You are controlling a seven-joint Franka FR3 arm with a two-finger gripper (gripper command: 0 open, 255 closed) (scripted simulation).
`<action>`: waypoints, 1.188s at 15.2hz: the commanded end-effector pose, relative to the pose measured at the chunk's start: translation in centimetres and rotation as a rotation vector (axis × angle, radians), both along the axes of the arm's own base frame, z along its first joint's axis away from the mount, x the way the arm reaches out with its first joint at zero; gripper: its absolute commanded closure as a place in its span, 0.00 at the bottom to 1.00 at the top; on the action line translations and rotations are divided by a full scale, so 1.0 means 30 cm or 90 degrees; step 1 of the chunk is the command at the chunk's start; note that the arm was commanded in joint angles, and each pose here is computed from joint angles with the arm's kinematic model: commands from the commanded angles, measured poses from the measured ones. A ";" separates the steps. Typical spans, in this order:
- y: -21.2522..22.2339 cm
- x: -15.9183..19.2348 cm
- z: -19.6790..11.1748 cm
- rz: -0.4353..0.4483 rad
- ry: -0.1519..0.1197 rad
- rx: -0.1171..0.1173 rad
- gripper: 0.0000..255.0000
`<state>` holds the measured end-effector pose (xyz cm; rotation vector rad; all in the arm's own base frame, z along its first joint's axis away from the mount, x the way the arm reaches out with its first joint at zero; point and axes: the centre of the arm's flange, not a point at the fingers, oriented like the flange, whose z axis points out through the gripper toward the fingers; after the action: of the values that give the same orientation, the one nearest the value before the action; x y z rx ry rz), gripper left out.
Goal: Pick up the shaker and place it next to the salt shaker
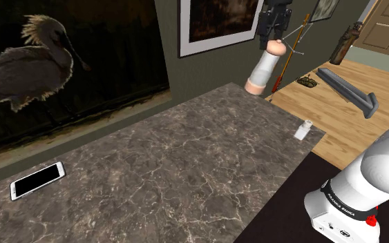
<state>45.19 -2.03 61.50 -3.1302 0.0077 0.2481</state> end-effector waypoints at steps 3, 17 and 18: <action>-0.139 -0.099 0.031 0.001 0.000 0.000 1.00; -0.644 -0.438 0.131 0.001 0.000 0.000 1.00; -0.685 -0.465 0.139 0.001 0.000 0.000 1.00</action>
<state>32.11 -21.33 65.11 -3.1294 0.0067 0.2491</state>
